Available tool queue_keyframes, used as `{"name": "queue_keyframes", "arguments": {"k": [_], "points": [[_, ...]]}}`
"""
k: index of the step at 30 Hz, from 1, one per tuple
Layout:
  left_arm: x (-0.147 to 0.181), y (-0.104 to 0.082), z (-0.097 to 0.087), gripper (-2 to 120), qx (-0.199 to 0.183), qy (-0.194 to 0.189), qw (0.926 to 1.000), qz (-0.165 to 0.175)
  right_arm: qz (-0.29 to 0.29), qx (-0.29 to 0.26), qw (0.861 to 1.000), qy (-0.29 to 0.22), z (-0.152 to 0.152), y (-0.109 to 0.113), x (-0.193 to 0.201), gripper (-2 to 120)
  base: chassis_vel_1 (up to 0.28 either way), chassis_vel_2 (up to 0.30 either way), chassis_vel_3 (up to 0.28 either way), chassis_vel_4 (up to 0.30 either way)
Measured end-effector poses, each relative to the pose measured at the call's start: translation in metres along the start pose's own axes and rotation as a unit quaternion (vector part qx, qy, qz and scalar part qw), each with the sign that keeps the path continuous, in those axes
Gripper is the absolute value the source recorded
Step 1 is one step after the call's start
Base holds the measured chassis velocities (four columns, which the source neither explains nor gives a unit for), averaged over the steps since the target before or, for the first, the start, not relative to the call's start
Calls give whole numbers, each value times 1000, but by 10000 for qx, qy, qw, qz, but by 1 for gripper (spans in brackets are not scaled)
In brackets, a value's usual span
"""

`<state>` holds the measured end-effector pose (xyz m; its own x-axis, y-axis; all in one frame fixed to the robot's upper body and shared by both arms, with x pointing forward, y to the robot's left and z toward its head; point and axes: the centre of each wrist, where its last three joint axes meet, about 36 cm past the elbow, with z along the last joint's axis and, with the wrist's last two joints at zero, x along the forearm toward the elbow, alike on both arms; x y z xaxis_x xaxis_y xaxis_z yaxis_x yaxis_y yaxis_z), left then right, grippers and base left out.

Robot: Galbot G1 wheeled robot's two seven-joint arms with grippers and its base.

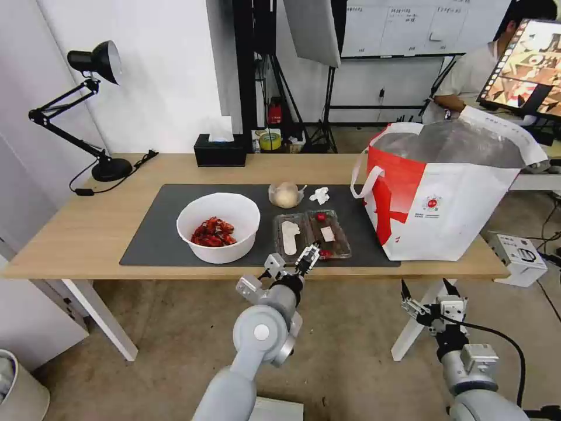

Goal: Pick up the trash from the table and place it into the takeout bag.

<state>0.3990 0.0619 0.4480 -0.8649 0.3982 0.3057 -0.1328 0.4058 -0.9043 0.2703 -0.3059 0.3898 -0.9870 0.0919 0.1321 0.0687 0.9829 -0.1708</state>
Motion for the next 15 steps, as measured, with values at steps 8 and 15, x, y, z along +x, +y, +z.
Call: {"name": "queue_keyframes", "arguments": {"k": [8,15], "points": [[0,-2,-8,100,-34,-143,9999,56,15,-19,10000,15,3,1,0,92,0,0,0,0],[10,-8,-11,100,-120,-231,9995,190,29,-27,10000,18,5,2,1,91,0,0,0,0]]}}
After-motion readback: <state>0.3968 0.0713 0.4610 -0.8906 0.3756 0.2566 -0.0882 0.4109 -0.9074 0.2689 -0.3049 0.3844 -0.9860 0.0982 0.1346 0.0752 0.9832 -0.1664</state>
